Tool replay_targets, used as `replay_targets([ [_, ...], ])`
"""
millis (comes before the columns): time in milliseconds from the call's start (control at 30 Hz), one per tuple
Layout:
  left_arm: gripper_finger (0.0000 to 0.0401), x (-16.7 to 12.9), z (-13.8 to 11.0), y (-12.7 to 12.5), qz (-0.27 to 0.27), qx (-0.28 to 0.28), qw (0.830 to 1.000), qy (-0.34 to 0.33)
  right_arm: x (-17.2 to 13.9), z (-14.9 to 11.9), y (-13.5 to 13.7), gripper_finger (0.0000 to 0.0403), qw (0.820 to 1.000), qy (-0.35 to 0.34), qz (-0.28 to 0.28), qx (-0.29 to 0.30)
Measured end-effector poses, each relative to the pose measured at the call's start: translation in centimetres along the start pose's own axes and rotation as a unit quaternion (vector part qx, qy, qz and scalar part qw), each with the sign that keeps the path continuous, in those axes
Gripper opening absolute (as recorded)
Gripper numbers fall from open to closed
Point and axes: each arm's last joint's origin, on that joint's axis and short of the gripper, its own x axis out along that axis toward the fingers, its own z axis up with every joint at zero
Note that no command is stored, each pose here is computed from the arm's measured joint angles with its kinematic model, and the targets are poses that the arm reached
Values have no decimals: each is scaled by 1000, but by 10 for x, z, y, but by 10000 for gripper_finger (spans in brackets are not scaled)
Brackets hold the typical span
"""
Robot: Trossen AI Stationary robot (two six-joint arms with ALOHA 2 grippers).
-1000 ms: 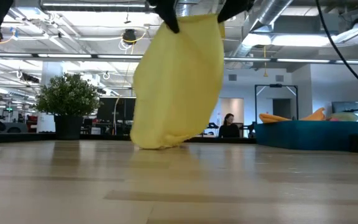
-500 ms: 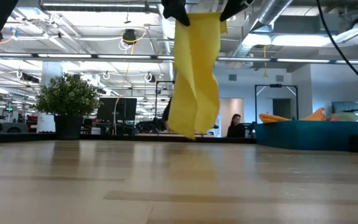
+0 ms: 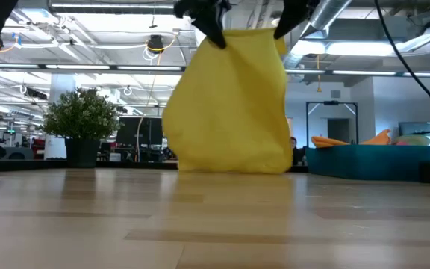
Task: Fold microfiber towels
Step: Fold the yellow microfiber towel on the table
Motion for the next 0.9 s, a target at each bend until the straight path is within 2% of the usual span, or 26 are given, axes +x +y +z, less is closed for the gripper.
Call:
replay_targets([
  [167,0,20,5,-31,-52,-11,998,17,7,-9,30,2,998,24,52,1],
  [367,0,33,16,-69,-95,-38,995,22,19,-30,72,3,995,53,83,3],
  [667,0,47,31,-135,-132,-59,989,22,31,-61,133,3,989,38,140,6],
  [900,0,55,36,-173,-144,-101,984,18,41,-83,160,3,985,21,170,12],
])
